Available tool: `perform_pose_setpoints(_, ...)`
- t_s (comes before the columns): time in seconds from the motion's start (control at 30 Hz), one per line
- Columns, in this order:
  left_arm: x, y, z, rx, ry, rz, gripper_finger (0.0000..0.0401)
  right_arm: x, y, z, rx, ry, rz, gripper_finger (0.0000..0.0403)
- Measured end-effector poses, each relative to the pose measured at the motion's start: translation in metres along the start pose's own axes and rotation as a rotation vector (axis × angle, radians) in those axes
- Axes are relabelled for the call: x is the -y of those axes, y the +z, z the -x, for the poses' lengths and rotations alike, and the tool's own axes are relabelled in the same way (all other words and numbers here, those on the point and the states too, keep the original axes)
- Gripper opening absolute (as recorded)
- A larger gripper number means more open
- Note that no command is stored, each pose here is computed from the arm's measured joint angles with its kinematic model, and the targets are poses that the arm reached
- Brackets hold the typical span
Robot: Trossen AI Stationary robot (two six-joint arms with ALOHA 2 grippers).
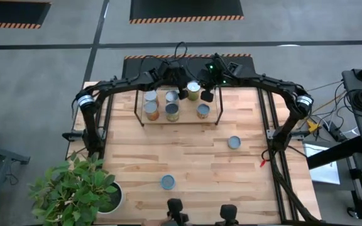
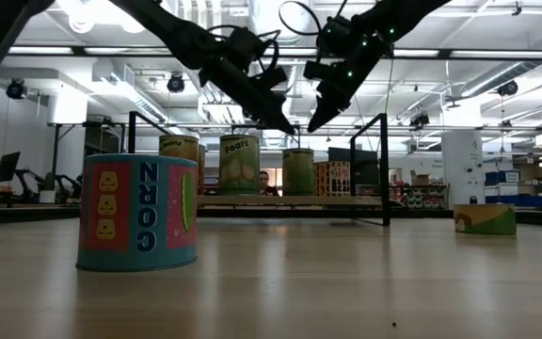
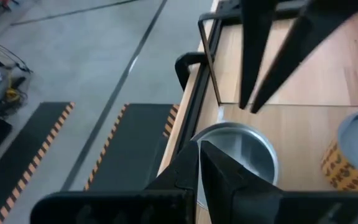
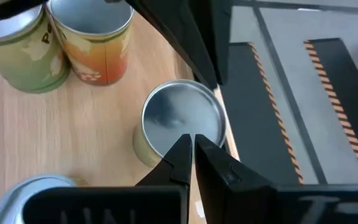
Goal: Pick and place cans onto a shelf
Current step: Put the big green canned orange on the shelf aligned with the other big orange canned corn
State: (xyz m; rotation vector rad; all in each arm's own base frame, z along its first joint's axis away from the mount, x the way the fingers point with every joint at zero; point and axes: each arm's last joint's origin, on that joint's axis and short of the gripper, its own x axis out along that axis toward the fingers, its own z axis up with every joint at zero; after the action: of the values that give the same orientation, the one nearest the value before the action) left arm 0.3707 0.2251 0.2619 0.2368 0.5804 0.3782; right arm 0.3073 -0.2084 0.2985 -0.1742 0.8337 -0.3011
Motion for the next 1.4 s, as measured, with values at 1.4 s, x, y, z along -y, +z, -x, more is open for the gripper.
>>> perform_pose_setpoints(1.4,0.002,-0.014,-0.015,-0.195,-0.074,0.223,0.0,0.004,-0.012,-0.032,-0.049,0.029,-0.041,0.0009)
